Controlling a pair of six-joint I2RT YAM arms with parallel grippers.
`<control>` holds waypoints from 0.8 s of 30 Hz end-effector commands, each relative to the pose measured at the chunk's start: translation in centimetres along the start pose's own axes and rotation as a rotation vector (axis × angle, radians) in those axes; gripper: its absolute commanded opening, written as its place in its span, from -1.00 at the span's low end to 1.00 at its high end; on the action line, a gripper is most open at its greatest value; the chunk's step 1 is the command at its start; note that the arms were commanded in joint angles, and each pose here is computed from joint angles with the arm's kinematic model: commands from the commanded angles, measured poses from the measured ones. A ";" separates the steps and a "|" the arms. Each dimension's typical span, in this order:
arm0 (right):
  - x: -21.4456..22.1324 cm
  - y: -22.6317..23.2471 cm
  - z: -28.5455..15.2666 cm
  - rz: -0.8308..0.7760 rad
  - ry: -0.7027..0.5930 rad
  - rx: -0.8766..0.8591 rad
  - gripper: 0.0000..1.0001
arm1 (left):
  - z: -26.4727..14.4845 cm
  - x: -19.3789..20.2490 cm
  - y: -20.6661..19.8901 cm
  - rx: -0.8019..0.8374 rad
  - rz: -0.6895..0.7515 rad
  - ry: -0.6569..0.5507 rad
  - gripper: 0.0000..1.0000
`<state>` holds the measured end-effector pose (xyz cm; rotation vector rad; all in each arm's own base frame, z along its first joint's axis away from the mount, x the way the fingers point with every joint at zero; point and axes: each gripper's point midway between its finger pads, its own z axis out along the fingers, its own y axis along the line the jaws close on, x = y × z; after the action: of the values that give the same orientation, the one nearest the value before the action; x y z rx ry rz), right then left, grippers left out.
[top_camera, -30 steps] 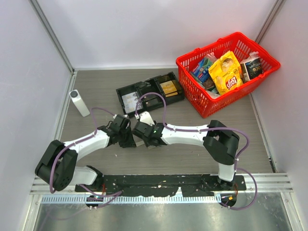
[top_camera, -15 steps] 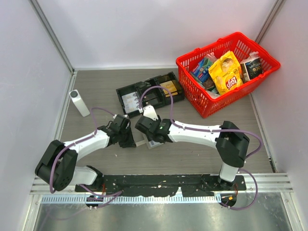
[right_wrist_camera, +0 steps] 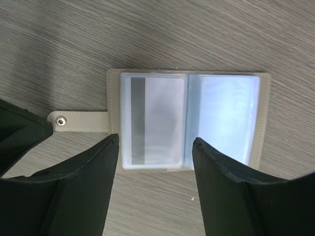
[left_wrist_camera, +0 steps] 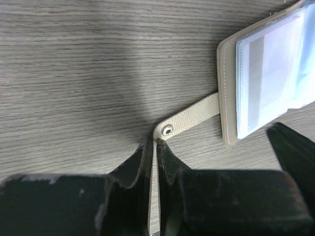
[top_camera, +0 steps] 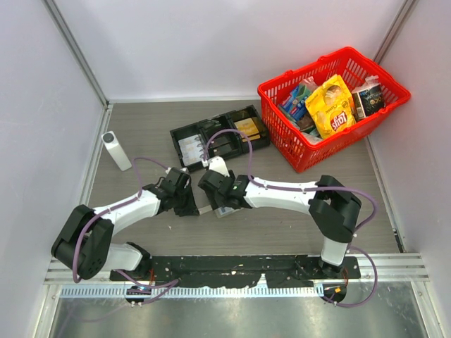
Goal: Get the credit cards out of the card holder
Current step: Remove the credit card from the card holder.
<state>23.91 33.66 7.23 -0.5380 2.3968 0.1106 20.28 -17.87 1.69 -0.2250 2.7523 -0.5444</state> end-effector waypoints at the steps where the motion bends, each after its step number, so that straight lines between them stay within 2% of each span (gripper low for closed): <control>1: -0.5 1.3 1.6 0.008 -0.022 -0.018 0.32 | 0.5 2.4 3.0 -0.103 0.005 0.065 -0.78; 8: 0.8 0.7 3.2 -0.015 0.009 0.017 0.33 | 0.5 2.4 3.0 -0.104 0.005 0.064 -0.79; 16: 1.2 1.8 2.9 -0.025 0.037 -0.062 0.32 | 0.5 2.3 3.0 -0.102 0.003 0.066 -0.79; 20: 1.4 0.4 3.3 -0.021 0.042 0.000 0.32 | 0.5 2.4 3.0 -0.103 0.004 0.067 -0.80; 24: 1.3 -1.0 3.1 -0.027 0.040 0.057 0.20 | 0.4 2.4 3.1 -0.105 0.004 0.067 -0.80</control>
<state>24.12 34.12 3.14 -0.5956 2.4555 0.0873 20.28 -17.85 1.68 -0.2258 2.7519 -0.5449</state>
